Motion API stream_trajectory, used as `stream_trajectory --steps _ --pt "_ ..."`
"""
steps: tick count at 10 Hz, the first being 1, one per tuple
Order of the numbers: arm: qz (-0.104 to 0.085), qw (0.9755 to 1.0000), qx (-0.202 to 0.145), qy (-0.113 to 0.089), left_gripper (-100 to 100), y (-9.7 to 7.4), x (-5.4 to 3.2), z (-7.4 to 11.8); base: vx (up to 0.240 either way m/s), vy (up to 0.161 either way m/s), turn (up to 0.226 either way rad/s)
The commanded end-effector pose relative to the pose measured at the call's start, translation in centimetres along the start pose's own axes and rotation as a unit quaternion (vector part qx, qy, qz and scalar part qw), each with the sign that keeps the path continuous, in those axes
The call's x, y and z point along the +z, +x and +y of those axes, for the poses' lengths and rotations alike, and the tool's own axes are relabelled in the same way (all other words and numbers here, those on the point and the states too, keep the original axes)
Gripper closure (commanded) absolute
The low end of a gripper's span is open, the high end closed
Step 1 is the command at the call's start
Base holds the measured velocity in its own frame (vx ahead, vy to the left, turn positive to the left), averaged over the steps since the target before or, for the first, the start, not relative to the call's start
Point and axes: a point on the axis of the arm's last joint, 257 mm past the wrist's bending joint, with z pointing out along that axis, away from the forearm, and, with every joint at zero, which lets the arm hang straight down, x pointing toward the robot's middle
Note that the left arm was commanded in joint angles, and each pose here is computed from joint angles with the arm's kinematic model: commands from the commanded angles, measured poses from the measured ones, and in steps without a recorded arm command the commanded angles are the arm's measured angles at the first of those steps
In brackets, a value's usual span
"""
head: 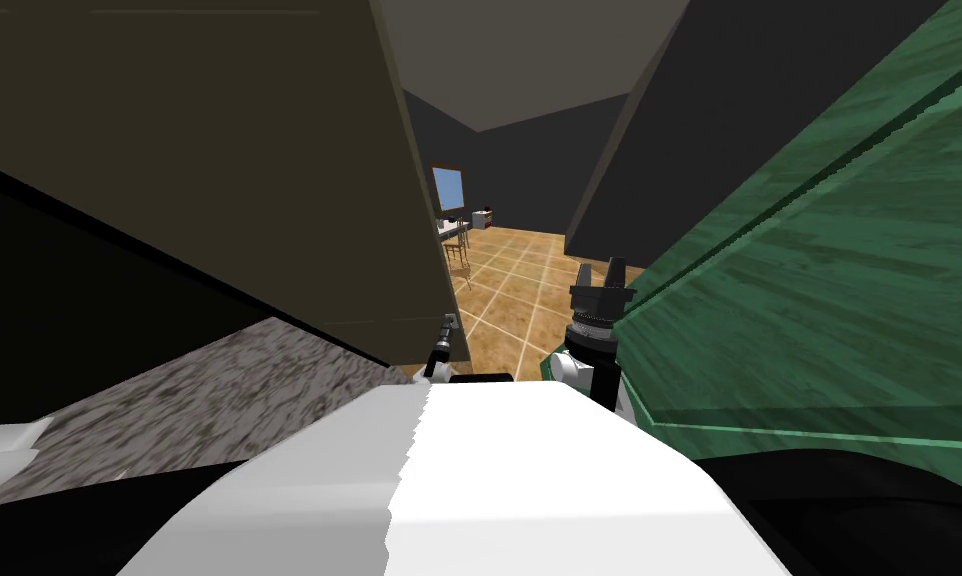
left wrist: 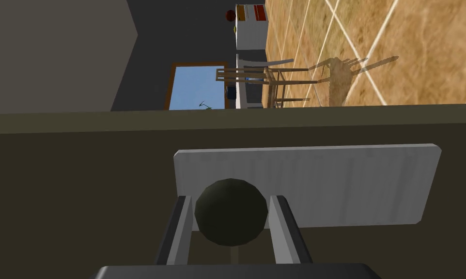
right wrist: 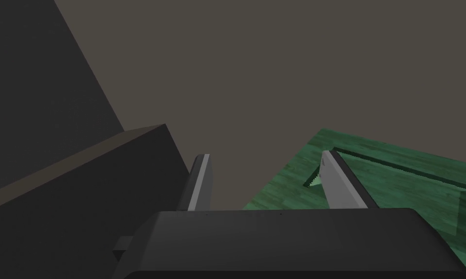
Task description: Push the door open
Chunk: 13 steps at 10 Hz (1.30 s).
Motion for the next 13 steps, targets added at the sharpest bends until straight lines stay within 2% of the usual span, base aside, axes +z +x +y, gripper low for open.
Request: stream_trajectory --steps 1,7,10,12,13 --pt "-0.020 0.9998 0.003 -0.001 100 -2.1 0.05 0.0 0.209 -0.082 0.075" --pt "-0.065 0.9979 0.004 -0.002 100 -6.0 0.22 0.0 0.190 -0.081 0.063" --pt "-0.091 0.9959 0.002 -0.002 100 -8.2 0.19 0.0 0.180 -0.070 0.064" --pt "-0.091 0.9959 0.002 -0.002 100 -8.2 0.19 0.0 0.086 -0.037 0.013" --pt "-0.104 0.9946 0.001 -0.003 100 -9.2 0.14 0.0 0.099 -0.049 0.022"
